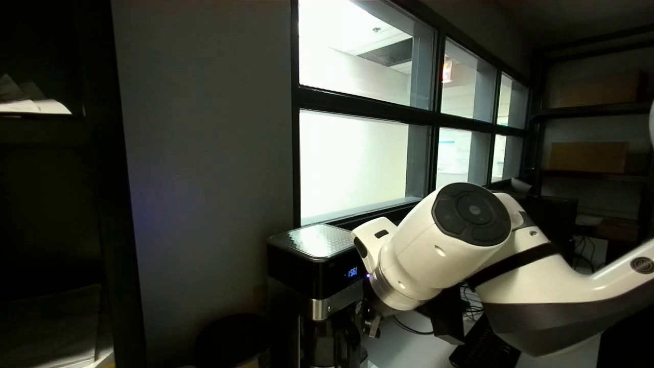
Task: Turn on the coffeemaker.
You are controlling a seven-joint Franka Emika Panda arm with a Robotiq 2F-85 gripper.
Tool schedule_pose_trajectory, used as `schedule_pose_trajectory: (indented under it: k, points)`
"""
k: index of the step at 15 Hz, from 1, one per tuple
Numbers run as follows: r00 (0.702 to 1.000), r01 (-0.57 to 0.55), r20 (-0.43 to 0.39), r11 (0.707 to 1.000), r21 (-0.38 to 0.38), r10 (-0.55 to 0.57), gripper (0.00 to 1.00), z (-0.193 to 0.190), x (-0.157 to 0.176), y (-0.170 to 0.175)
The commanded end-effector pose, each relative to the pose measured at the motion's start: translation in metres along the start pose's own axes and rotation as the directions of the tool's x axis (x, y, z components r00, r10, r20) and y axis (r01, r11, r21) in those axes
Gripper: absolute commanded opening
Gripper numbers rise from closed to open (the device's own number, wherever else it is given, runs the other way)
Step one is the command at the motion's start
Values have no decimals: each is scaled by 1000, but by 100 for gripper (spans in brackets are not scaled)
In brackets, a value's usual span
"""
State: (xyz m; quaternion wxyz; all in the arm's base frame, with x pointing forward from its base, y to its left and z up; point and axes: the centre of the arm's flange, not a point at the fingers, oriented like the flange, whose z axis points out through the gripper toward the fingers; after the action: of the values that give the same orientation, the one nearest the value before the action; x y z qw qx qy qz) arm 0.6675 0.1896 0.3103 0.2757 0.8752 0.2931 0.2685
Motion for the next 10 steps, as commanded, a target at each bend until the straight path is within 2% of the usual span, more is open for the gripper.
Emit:
schedule_pose_trajectory:
  k: [1, 10]
  points:
    - [1000, 16, -12, 999, -29, -17, 0, 18, 18, -6]
    - [999, 24, -22, 999, -47, -25, 0, 38, 37, -11]
